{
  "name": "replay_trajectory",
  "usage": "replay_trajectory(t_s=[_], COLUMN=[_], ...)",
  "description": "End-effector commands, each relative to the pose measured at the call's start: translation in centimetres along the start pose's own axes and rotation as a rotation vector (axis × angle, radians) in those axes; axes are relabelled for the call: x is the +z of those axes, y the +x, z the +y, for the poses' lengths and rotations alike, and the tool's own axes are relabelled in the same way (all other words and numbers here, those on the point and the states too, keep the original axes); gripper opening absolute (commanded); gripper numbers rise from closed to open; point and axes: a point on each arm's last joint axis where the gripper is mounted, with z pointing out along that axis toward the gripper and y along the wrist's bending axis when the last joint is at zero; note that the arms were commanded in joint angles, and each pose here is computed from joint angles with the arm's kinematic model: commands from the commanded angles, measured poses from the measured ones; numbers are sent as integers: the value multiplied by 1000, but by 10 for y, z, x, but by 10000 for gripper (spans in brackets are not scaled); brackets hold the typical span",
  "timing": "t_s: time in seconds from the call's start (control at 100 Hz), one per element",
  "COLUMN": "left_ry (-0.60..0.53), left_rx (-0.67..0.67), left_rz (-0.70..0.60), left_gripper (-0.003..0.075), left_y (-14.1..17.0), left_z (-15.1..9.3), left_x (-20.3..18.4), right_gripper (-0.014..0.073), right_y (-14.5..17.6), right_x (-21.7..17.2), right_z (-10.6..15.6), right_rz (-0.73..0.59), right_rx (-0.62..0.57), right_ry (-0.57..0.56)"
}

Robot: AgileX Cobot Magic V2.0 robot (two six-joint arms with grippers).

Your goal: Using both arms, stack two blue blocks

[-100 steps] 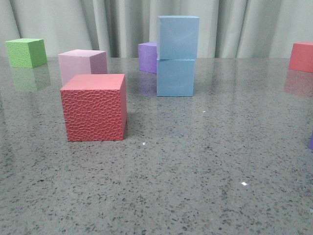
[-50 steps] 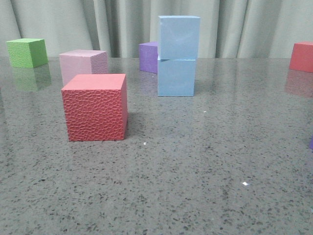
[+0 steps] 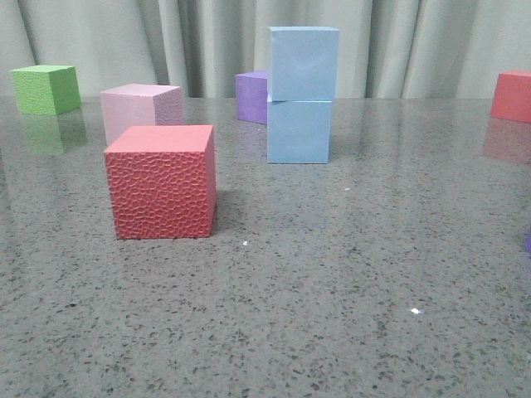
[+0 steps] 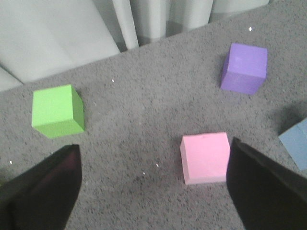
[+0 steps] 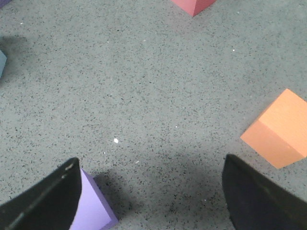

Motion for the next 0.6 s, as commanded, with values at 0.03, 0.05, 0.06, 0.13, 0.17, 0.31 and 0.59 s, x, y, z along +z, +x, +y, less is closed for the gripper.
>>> replay_trajectory(t_s=[0.03, 0.05, 0.06, 0.13, 0.17, 0.31, 0.59], left_ry=[-24, -25, -25, -30, -32, -38, -42], left_rx=[-20, -22, -23, -31, -35, -54, -99], left_rz=[-125, -124, -123, -121, -119, -114, -145], left_gripper=[552, 552, 552, 552, 552, 552, 552], left_y=[13, 18, 20, 40, 52, 94, 162], left_z=[-6, -7, -7, -10, -13, -21, -37], left_x=[-31, -31, -31, -32, -32, -38, -61], right_gripper=[598, 598, 598, 598, 598, 598, 598], right_y=[-10, -9, -9, -9, -9, -9, -9], right_x=[-7, -7, -7, -7, -7, -7, -7], right_z=[-1, -1, -1, -1, -1, -1, -1], right_rz=[-85, -84, -84, -84, -84, -84, -84], right_rx=[-13, -13, -13, -13, -13, -13, -12], right_ry=[9, 9, 9, 9, 9, 9, 8])
